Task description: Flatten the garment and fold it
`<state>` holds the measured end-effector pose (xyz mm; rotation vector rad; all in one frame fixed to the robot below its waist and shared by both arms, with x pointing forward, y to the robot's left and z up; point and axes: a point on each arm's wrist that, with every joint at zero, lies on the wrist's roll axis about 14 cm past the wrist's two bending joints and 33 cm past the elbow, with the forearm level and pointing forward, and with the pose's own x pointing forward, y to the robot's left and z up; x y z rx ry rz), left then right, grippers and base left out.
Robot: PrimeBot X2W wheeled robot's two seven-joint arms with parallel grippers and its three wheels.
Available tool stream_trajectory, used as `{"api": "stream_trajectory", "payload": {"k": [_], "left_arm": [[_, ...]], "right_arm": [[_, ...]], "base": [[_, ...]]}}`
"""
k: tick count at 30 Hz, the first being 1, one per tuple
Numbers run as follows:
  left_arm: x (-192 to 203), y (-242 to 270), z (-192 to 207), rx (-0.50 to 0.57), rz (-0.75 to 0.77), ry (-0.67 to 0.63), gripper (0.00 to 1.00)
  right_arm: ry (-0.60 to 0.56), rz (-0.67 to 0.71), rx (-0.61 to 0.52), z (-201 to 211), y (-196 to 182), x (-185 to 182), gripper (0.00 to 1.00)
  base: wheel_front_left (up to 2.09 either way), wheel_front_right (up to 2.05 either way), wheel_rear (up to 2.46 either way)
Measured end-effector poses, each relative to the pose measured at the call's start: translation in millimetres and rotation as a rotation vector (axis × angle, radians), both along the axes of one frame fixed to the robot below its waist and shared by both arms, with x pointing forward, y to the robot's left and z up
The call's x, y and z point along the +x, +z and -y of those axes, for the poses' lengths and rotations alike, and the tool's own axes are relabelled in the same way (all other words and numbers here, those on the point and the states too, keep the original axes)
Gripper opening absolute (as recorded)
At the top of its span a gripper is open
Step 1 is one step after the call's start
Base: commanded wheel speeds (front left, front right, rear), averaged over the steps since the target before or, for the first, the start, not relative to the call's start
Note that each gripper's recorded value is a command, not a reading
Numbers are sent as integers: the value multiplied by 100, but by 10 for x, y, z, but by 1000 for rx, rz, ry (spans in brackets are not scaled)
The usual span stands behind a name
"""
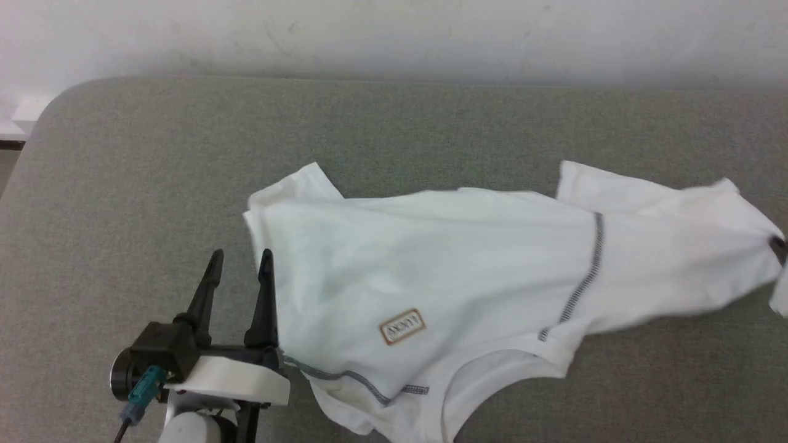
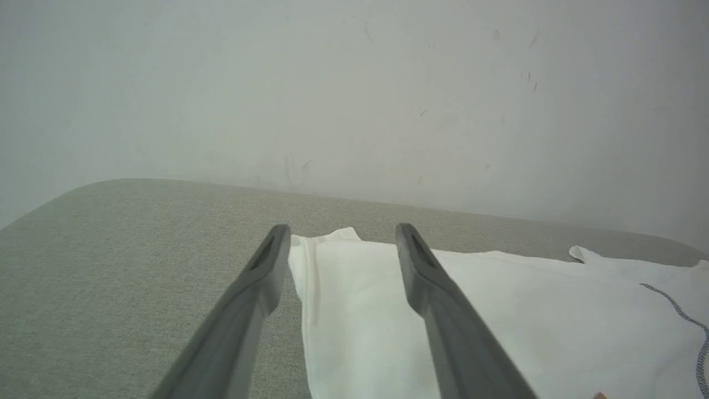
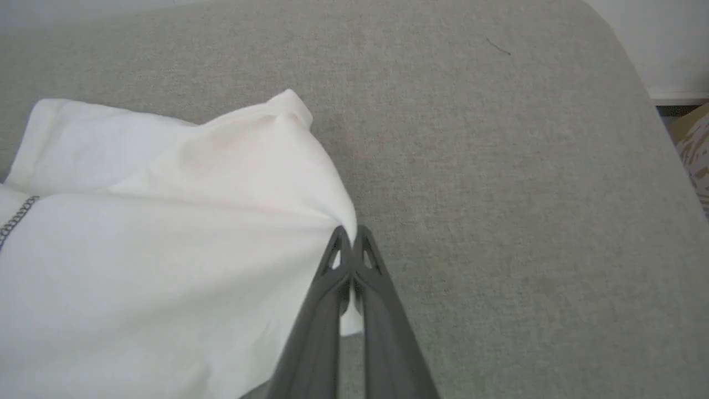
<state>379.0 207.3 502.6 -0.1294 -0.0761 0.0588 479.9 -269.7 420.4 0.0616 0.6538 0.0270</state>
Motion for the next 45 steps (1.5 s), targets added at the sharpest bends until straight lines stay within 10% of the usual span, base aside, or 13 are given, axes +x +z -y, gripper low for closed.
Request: {"api": "stream_trajectory", "payload": {"k": [4, 7, 20, 29, 30, 32, 33, 39, 45], "left_arm": [[-27, -99, 3, 9, -31, 0, 100], [-38, -138, 8, 10, -43, -2, 100], [-210, -494, 80, -25, -219, -46, 100], [-359, -986, 383, -49, -563, -199, 100], [-368, -1057, 396, -36, -615, -219, 84], [-343, -1149, 408, -15, -699, -248, 13], [-298, -1158, 398, -6, -726, -257, 0], [-54, -1147, 390, 57, -803, -313, 0], [669, -561, 110, 170, -564, -235, 0]], "right_arm": [[-122, -4, -11, 365, -186, -288, 0], [-147, 55, 15, 307, -203, -357, 100], [-95, 606, 10, -175, 729, -494, 100], [-37, 658, 50, -621, 920, -988, 100], [-31, 654, 53, -654, 927, -1012, 100], [-23, 648, 62, -708, 946, -1040, 100], [-22, 650, 65, -725, 966, -1046, 100], [-35, 654, 66, -704, 1021, -1085, 100], [-56, 650, 54, -636, 1004, -1064, 100]], "base": [[0, 0, 0], [0, 0, 0], [0, 0, 0], [0, 0, 0], [0, 0, 0], [0, 0, 0], [0, 0, 0], [0, 0, 0], [0, 0, 0]]}}
